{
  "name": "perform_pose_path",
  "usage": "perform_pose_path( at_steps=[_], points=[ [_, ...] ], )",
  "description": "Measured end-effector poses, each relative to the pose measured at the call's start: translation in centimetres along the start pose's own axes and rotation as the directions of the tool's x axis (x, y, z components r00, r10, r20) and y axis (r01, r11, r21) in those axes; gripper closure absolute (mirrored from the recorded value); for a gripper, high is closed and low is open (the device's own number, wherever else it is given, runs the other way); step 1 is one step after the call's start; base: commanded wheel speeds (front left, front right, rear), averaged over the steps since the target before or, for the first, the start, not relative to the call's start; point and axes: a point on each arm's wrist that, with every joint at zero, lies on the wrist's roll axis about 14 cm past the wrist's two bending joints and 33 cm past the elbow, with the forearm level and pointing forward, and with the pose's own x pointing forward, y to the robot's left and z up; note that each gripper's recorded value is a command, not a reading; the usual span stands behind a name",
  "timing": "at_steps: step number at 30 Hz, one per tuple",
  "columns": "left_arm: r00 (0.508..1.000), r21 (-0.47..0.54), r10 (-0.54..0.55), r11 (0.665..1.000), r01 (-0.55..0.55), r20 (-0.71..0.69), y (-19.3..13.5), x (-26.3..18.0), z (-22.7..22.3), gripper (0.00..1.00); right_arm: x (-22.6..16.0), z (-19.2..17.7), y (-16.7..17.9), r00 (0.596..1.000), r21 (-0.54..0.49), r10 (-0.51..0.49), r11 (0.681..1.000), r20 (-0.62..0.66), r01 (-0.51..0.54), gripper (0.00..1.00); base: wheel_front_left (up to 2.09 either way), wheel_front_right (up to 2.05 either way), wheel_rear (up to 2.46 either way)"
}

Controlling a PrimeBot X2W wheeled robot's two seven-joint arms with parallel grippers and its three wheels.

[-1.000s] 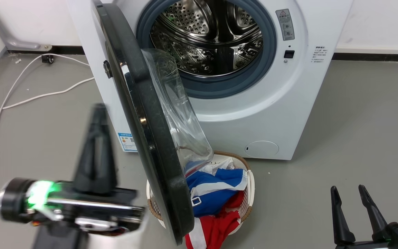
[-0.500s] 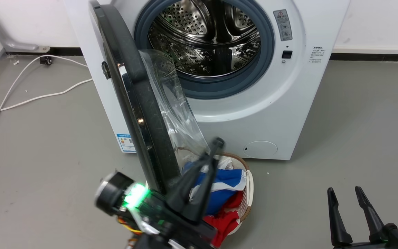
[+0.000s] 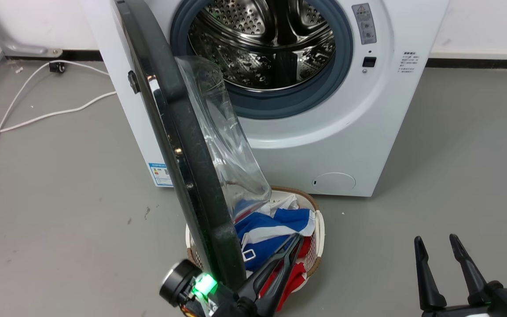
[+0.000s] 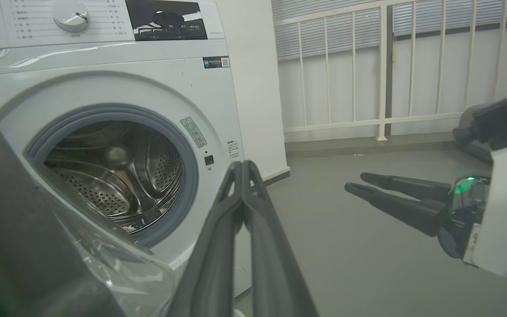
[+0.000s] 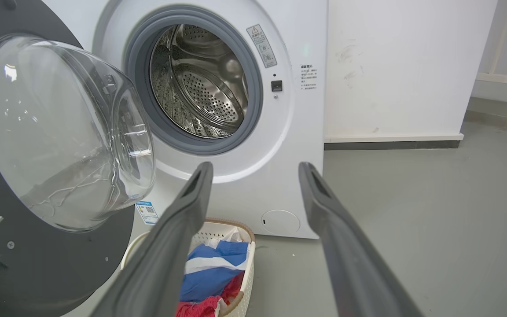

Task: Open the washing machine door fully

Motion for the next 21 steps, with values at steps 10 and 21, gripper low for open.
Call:
perform_pose_path(
  at_steps=[10, 21],
  points=[
    [0.974, -0.022, 0.124, 0.991, -0.13, -0.189, 2.0, -2.1, -5.8, 1.0, 0.7, -0.6, 0.3, 1.0, 0.0, 0.013, 1.0, -0.017, -0.013, 0.0, 0.0, 0.0, 0.0],
    [0.94, 0.05, 0.285, 0.959, -0.28, -0.19, 6.1, -3.7, -5.5, 1.0, 1.3, -1.2, 1.8, 0.997, 0.01, 0.063, 0.998, -0.033, -0.063, 0.0, 0.0, 0.0, 0.0]
  ],
)
